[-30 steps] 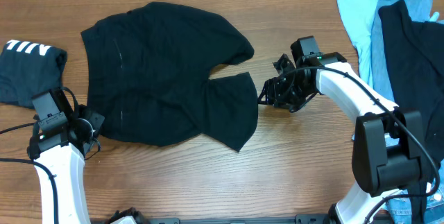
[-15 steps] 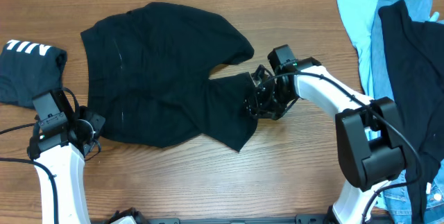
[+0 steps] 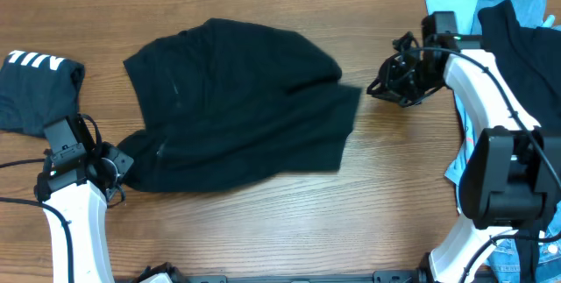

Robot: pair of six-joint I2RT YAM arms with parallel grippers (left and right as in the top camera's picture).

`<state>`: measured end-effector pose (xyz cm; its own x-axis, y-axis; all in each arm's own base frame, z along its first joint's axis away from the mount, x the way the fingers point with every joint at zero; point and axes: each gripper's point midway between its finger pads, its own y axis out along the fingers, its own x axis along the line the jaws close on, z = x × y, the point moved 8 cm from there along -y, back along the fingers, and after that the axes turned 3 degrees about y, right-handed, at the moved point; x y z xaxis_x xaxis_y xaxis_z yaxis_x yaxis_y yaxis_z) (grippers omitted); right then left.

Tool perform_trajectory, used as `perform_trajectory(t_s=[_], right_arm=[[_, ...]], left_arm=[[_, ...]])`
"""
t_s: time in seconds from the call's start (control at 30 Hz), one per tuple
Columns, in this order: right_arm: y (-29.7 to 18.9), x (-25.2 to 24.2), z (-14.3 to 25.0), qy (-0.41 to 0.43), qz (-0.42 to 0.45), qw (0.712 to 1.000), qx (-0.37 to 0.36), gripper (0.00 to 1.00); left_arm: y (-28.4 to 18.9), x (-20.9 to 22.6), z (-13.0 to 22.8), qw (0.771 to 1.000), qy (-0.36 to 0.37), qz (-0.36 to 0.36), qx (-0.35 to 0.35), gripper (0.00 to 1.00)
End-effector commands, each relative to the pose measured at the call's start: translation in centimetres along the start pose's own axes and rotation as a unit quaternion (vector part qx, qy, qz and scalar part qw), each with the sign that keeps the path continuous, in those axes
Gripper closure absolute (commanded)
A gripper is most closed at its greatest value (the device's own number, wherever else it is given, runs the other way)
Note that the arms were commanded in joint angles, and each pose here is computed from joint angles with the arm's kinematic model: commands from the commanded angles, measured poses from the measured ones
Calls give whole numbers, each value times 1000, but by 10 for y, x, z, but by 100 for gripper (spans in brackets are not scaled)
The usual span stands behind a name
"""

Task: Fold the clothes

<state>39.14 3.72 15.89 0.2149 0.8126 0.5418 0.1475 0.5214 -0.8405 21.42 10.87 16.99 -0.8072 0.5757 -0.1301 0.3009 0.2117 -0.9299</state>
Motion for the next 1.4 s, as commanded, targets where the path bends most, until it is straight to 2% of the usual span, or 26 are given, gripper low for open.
perform_trajectory(t_s=[0.0, 0.13, 0.23, 0.27, 0.3, 0.37, 0.47, 0.6, 0.77, 0.83, 0.9, 0.93, 1.03, 1.07, 1.1, 1.17, 1.2, 1.27, 1.37], right_arm=[[-12, -5, -3, -22, 23, 999, -11, 48], [-9, -15, 27, 10, 61, 996, 66, 47], [12, -23, 53, -26, 67, 989, 126, 48], [25, -27, 60, -31, 66, 989, 131, 47], [35, -27, 66, -32, 47, 989, 138, 48], [50, -20, 86, -25, 3, 985, 172, 48], [80, -13, 122, -53, 5, 974, 221, 48], [100, 4, 152, -74, -4, 963, 259, 47], [129, 14, 168, -81, -14, 967, 243, 48], [130, 15, 168, -85, -15, 967, 241, 96], [127, 0, 161, -64, 55, 972, 218, 96], [112, -20, 147, -49, 128, 972, 192, 96], [75, -45, 118, -2, 168, 976, 142, 96], [63, -53, 107, 19, 162, 979, 123, 96], [58, -59, 103, 30, 159, 980, 116, 96], [57, -61, 101, 24, 156, 981, 116, 96], [58, -59, 102, 20, 156, 981, 116, 96], [60, -57, 102, 15, 156, 981, 116, 96], [60, -56, 101, 14, 155, 981, 113, 96]], left_arm=[[-7, 4, -9, 999, 7, -19, -28, 96], [-7, 4, -9, 999, 7, -21, -28, 96], [-7, 3, -10, 999, 7, -19, -33, 96], [-7, 3, -10, 999, 7, -18, -33, 95], [-7, 3, -10, 999, 7, -19, -32, 87], [-7, 3, -10, 999, 7, -19, -31, 80], [-7, 3, -9, 999, 7, -20, -30, 82], [-7, 4, -9, 999, 7, -20, -30, 83], [-6, 8, -2, 999, 10, -33, -7, 80], [-6, 8, -2, 999, 9, -33, -7, 80], [-6, 7, -1, 999, 10, -30, -4, 80], [-6, 7, 1, 1000, 10, -25, 6, 81], [-7, 7, 14, 999, 12, -11, 51, 80], [-8, 7, 22, 997, 12, -4, 78, 77], [-9, 7, 29, 995, 11, 1, 102, 64], [-11, 9, 45, 987, 6, 9, 157, 27], [-11, 8, 53, 983, 2, 26, 183, 20], [-8, 8, 70, 971, -9, 51, 233, 10], [9, 14, 104, 951, -28, 77, 300, 7]])
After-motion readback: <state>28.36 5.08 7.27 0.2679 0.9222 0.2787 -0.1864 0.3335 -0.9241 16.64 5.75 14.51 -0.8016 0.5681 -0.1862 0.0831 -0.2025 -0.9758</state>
